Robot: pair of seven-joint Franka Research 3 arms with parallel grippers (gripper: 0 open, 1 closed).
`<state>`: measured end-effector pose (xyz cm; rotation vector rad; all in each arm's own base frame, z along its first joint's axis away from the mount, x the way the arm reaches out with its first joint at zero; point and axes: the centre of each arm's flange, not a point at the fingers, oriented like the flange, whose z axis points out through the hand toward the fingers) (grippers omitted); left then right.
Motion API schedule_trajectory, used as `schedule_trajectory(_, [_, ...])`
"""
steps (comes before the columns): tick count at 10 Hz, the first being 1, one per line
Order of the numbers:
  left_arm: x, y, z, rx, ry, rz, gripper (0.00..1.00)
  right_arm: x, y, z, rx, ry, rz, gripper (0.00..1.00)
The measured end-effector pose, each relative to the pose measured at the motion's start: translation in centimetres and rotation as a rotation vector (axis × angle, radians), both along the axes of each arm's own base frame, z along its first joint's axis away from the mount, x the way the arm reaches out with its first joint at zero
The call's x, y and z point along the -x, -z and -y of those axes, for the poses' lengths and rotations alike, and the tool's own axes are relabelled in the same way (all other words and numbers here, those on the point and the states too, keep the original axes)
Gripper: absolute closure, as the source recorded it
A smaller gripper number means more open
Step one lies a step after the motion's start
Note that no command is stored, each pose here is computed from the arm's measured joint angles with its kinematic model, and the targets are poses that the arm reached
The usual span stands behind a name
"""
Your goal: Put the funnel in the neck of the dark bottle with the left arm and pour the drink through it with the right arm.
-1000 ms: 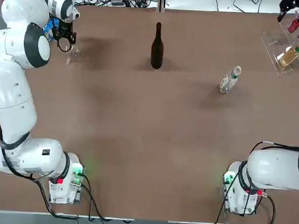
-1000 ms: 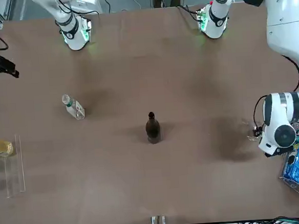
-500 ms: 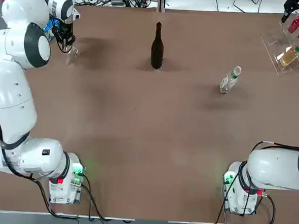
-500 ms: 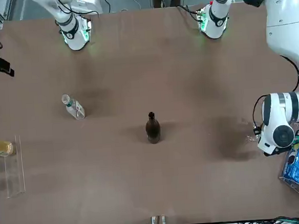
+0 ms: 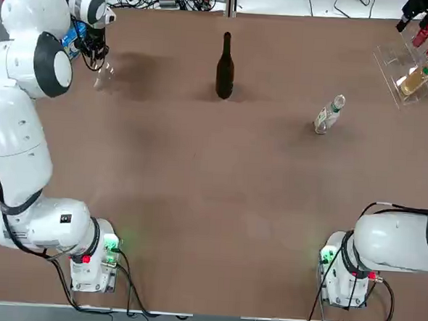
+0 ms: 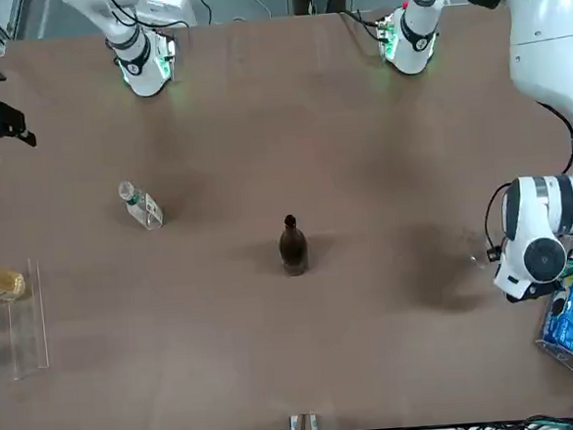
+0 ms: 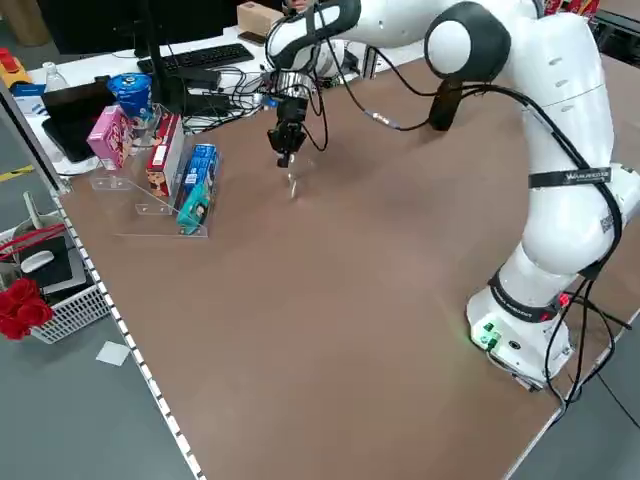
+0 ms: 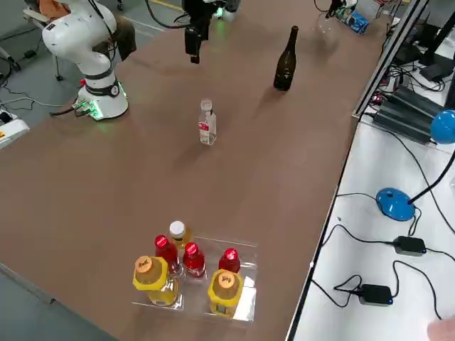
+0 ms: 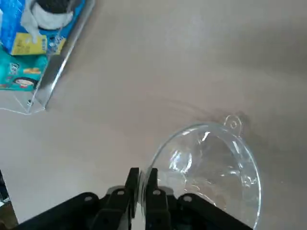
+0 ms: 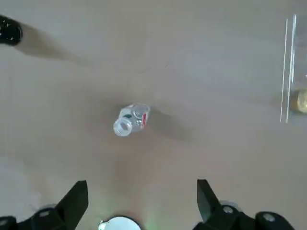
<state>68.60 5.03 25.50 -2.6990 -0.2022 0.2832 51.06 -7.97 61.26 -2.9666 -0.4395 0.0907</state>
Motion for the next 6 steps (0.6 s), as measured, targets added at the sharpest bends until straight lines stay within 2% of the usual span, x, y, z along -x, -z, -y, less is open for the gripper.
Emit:
schedule_trajectory(2, [-0.8,-5.6,3.4,0.089,0.015,0.077,0.9,-0.1,0.3,3.0,-0.025,-0.131,0.061,0.0])
schedule_trajectory(3, [-0.6,-9.2,5.4,0.132,0.019,0.111,0.9,0.1,0.9,5.2,-0.069,-0.21,0.102,0.0])
schedule_trajectory(6, [2.1,-20.6,12.5,0.308,0.032,0.193,0.9,1.2,5.6,10.8,-0.296,-0.513,0.256,0.0])
